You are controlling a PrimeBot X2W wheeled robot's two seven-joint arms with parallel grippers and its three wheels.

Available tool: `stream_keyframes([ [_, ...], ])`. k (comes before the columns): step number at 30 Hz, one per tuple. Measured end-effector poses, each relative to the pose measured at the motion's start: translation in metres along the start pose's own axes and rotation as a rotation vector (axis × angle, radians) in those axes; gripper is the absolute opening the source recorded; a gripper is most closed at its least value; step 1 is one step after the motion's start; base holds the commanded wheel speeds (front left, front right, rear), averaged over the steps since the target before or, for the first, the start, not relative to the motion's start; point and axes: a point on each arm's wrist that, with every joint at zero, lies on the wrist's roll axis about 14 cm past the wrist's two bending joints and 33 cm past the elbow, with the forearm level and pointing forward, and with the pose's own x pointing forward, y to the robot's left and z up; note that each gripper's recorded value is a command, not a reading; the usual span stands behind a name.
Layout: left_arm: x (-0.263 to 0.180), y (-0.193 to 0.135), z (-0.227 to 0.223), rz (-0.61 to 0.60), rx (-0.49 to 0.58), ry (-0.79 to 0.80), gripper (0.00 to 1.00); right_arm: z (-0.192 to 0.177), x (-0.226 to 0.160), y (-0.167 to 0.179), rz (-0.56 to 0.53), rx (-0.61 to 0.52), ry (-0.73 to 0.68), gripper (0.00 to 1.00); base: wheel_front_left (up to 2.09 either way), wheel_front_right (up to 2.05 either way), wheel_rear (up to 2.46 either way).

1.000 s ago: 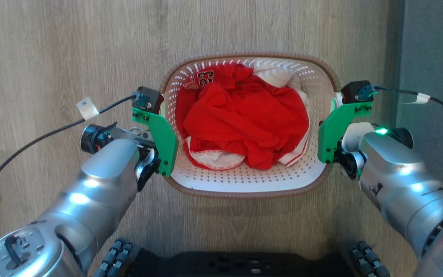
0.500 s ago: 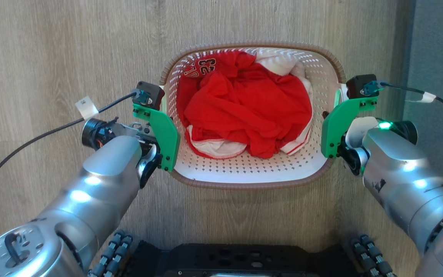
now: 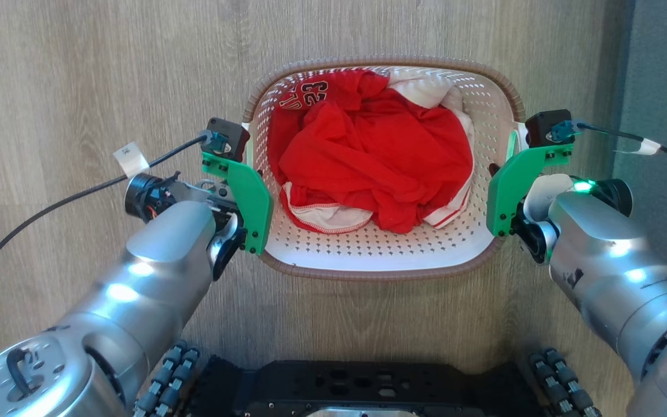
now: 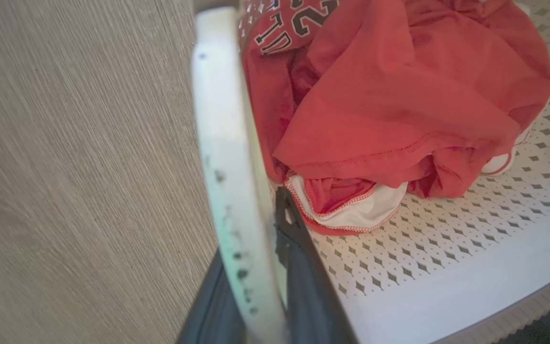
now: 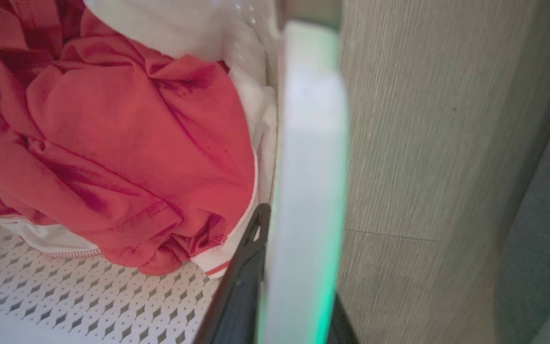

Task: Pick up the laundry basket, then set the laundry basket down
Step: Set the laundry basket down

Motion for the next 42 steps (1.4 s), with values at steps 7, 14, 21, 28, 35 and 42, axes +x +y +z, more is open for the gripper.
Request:
stream_keyframes([
  [7,0.002,0.002,-0.002,0.001,-0.004,0.002,0.0,-0.002,0.004,-0.001,0.002,-0.002,0.006,0.0,0.0,0.0,0.0],
  [14,0.004,0.003,0.006,0.016,0.001,-0.03,0.91,0.002,0.007,-0.003,0.0,-0.005,-0.004,1.0,0.0,0.0,0.0],
  [21,0.005,-0.003,0.011,0.021,0.003,-0.038,1.0,0.008,0.006,-0.011,-0.016,-0.005,-0.023,1.0,0.0,0.0,0.0],
  [28,0.005,0.0,0.009,0.031,0.002,-0.031,1.0,0.008,0.006,-0.013,-0.019,-0.012,-0.024,1.0,0.0,0.0,0.0],
  [35,0.004,-0.001,0.011,0.034,0.005,-0.037,1.0,0.012,0.004,-0.013,-0.021,-0.012,-0.04,1.0,0.0,0.0,0.0],
  [42,0.001,0.0,0.016,0.047,0.013,-0.052,1.0,0.02,-0.001,-0.012,-0.024,-0.022,-0.073,1.0,0.0,0.0,0.0],
])
